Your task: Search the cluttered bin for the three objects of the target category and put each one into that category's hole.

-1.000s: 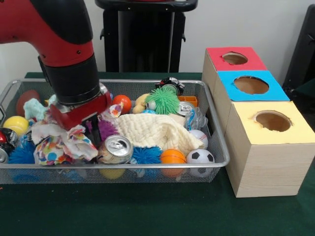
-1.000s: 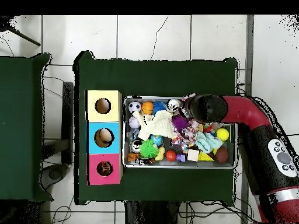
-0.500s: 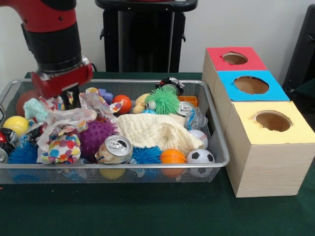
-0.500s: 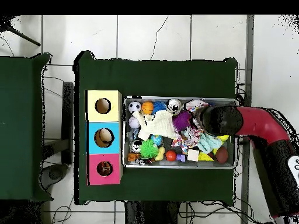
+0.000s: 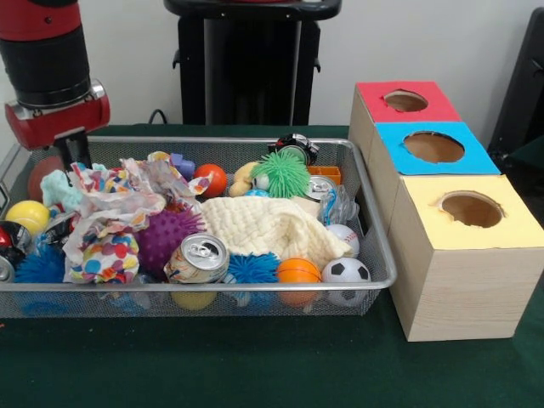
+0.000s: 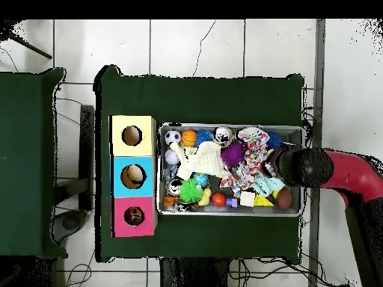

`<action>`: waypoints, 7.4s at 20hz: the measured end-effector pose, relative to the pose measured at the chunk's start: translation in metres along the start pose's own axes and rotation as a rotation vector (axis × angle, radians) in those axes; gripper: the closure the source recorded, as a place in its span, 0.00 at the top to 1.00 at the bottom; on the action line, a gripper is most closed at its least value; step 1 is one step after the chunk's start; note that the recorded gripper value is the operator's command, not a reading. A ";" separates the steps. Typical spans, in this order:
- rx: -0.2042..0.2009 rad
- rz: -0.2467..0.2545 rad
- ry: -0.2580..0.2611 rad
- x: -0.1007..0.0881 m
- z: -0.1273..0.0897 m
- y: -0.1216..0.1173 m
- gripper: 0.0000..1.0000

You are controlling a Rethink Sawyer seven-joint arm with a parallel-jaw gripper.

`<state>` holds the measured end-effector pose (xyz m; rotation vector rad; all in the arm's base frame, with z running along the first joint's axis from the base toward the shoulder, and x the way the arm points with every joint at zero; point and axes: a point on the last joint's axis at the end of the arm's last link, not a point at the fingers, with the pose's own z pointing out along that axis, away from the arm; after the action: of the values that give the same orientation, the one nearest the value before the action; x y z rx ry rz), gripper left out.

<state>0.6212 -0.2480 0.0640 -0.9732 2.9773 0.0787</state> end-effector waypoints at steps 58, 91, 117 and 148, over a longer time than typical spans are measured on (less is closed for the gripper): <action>0.007 0.227 -0.037 0.186 0.017 0.012 0.00; -0.028 0.198 -0.054 0.175 0.037 0.035 1.00; -0.101 0.175 -0.085 0.153 0.105 0.044 1.00; -0.005 0.139 0.014 0.143 0.029 -0.008 1.00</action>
<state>0.5106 -0.3371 0.0312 -0.7690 3.0552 0.0807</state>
